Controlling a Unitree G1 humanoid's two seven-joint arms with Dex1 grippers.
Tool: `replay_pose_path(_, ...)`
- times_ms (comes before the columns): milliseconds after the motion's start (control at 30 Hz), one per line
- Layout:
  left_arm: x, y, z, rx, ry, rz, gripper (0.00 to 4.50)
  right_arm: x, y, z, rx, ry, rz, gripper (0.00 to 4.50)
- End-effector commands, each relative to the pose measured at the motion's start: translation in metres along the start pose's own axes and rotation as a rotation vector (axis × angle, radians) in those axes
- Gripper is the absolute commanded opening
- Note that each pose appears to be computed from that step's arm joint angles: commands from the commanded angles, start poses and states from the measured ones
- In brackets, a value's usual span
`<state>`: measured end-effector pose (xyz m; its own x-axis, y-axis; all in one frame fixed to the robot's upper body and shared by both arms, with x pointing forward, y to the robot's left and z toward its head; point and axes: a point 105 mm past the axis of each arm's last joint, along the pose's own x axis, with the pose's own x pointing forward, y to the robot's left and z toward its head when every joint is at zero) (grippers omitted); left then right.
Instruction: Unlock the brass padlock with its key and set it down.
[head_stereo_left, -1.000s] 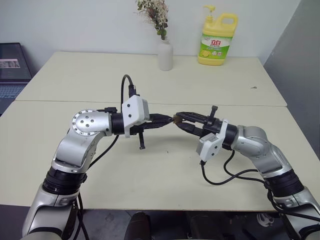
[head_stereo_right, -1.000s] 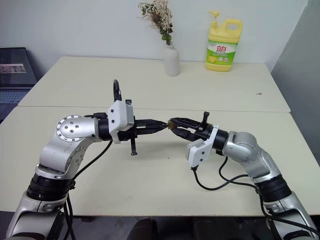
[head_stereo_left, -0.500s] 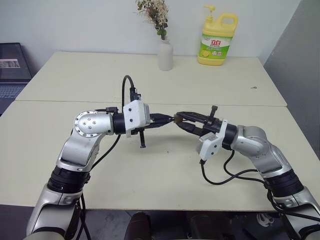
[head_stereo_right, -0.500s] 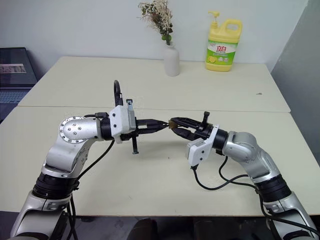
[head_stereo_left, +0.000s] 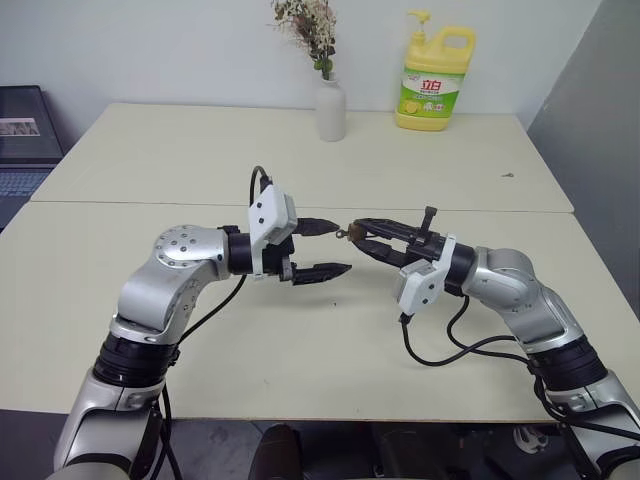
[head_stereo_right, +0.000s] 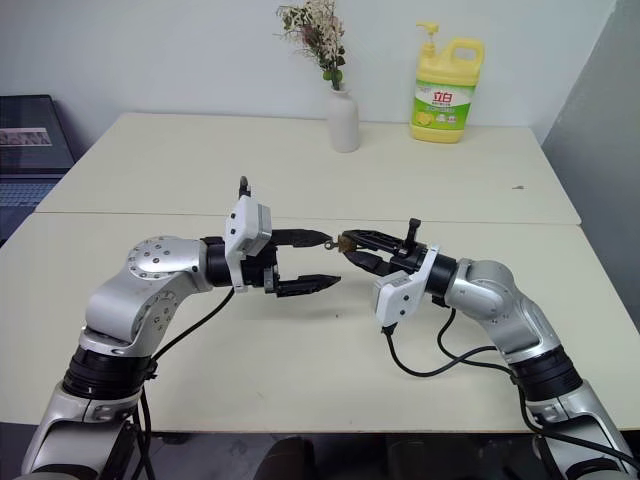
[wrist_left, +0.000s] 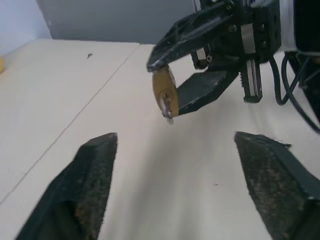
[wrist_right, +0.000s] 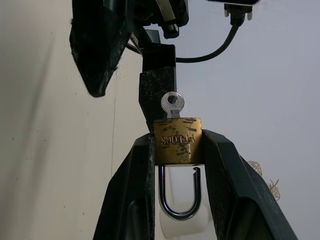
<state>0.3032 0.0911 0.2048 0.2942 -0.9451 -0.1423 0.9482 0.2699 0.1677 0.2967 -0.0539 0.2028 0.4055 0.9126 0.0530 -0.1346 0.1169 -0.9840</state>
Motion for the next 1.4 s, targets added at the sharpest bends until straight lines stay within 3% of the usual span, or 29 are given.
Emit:
replay_pose_path(33,-0.001,-0.005,0.025,-0.065,-0.071,-0.009,4.05,0.001,-0.010,0.012,-0.028,-0.050,-0.026,0.94)
replay_pose_path(667,0.013,-0.006,0.026,-0.092,-0.058,0.014,4.05,0.001,-0.008,0.016,-0.035,-0.065,-0.013,0.94)
replay_pose_path(800,0.014,-0.005,0.026,-0.093,-0.062,0.015,3.23,0.001,-0.008,0.017,-0.035,-0.068,-0.012,0.94)
replay_pose_path(1133,0.017,-0.009,0.021,-0.091,-0.050,-0.002,0.16,0.001,-0.008,0.018,-0.036,-0.070,-0.008,0.94)
replay_pose_path(1400,0.015,-0.010,0.017,-0.098,-0.048,-0.002,0.17,0.001,-0.009,0.016,-0.033,-0.065,-0.004,0.94)
